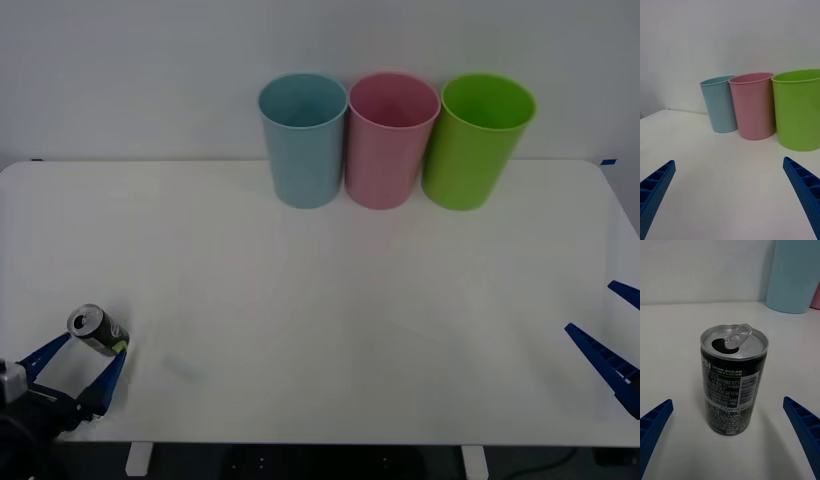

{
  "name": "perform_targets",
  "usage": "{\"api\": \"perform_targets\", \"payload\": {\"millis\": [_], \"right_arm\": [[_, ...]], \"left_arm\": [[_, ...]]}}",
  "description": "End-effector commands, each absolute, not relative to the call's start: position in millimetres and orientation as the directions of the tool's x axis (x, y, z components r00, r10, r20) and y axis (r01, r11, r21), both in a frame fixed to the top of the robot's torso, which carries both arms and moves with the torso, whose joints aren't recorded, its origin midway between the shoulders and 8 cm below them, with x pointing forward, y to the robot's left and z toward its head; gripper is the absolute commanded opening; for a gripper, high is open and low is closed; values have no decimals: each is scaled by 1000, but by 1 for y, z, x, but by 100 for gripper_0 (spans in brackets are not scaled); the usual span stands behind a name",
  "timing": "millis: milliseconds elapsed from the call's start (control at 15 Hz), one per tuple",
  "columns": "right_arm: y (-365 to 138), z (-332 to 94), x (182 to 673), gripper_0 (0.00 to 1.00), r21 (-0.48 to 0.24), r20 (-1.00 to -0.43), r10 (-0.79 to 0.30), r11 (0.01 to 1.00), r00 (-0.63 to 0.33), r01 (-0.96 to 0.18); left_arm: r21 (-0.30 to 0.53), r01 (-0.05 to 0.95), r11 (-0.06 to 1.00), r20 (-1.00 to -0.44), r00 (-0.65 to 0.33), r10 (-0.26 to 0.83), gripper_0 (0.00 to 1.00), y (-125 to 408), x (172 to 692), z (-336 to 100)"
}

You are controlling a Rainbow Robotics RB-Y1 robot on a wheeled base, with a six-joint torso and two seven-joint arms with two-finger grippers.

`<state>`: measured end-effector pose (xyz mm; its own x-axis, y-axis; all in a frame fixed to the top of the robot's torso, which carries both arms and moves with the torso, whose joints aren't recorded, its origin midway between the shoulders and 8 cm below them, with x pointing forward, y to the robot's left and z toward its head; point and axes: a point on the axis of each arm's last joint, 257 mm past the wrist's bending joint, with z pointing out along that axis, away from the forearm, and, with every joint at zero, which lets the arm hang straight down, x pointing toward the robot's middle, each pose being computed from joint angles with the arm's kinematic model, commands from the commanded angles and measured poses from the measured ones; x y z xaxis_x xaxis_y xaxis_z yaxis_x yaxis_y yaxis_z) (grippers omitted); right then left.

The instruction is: Grasp the object on the table and drop it into the matching bin: aluminum can to the light blue bin, PET bottle to the pink bin.

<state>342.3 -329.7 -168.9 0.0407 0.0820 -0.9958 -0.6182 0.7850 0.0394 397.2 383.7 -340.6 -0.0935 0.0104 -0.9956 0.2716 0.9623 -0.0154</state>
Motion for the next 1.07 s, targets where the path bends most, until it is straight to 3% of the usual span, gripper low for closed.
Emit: {"api": "perform_targets", "payload": {"millis": [67,1000,1067], "right_arm": [[-330,-169,342,100,39,-996,82,785,41,-618],[-330,-169,342,100,39,-996,82,785,41,-618],[-330,-169,342,100,39,-996,82,785,41,-618]], "left_arm": [[-17,279,960,-996,-85,7,100,378,410,-338],[-20,287,958,-997,-76,1,100,363,434,-333],[-28,283,959,-997,-75,-7,73,361,434,-334]]}}
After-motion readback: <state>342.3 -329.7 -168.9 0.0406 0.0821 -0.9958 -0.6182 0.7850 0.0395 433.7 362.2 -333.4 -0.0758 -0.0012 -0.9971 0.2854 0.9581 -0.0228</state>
